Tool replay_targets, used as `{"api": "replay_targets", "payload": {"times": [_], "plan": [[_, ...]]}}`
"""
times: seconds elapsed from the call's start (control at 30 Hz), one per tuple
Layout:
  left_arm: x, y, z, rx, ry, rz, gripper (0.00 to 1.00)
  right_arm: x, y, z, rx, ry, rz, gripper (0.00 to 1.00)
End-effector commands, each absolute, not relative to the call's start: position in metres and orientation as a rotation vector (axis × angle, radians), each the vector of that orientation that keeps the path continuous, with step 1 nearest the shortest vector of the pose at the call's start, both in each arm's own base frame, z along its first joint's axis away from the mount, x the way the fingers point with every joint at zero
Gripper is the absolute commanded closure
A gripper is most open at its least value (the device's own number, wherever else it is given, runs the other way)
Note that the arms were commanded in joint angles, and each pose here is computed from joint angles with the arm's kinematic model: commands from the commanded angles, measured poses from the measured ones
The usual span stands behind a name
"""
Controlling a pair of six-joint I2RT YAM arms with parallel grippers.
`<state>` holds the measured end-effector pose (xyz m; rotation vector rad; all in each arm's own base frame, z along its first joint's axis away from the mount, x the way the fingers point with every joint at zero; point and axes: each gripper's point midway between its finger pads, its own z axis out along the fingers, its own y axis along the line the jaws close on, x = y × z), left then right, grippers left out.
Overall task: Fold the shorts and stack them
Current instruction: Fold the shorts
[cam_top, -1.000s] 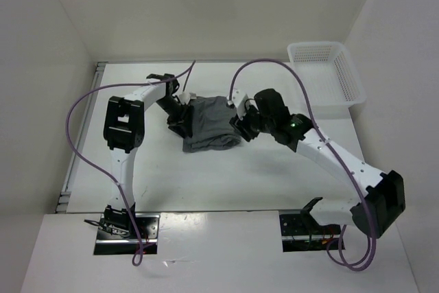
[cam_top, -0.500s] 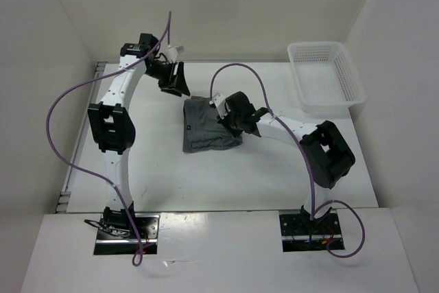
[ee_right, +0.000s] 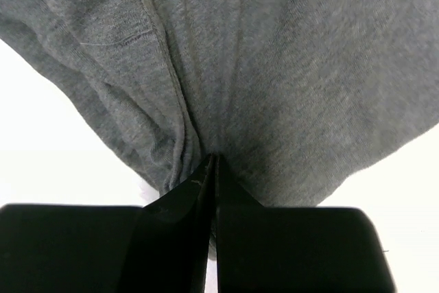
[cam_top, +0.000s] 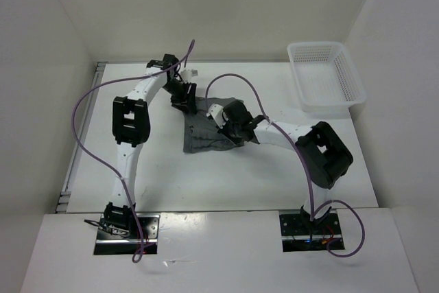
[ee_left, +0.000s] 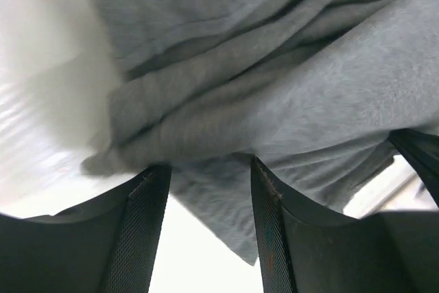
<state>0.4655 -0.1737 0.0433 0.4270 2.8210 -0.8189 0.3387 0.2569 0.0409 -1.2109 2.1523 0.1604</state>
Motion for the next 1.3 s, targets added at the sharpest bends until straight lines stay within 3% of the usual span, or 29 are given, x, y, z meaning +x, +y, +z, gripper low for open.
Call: {"api": "replay_targets", "payload": {"times": [0.0, 0.2, 0.47, 0.77, 1.27], "plan": [[0.491, -0.155, 0.042, 0.424, 2.766, -0.660, 0.42, 0.331, 0.243, 0.016, -1.304, 2.174, 0.080, 0.95], [0.488, -0.160, 0.067, 0.439, 2.712, -0.704, 0.42, 0.327, 0.249, 0.026, -1.335, 2.129, 0.082, 0.95], [0.441, -0.192, 0.196, 0.568, 2.453, -0.870, 0.40, 0.381, 0.279, 0.149, -0.953, 2.004, 0.237, 0.97], [0.378, -0.212, 0.115, 0.591, 2.702, -1.013, 0.40, 0.450, 0.252, 0.106, -0.691, 2.117, 0.226, 0.97], [0.322, -0.176, 0.025, 0.574, 3.006, -0.732, 0.43, 0.498, 0.239, 0.053, -0.527, 2.259, 0.056, 0.98]]}}
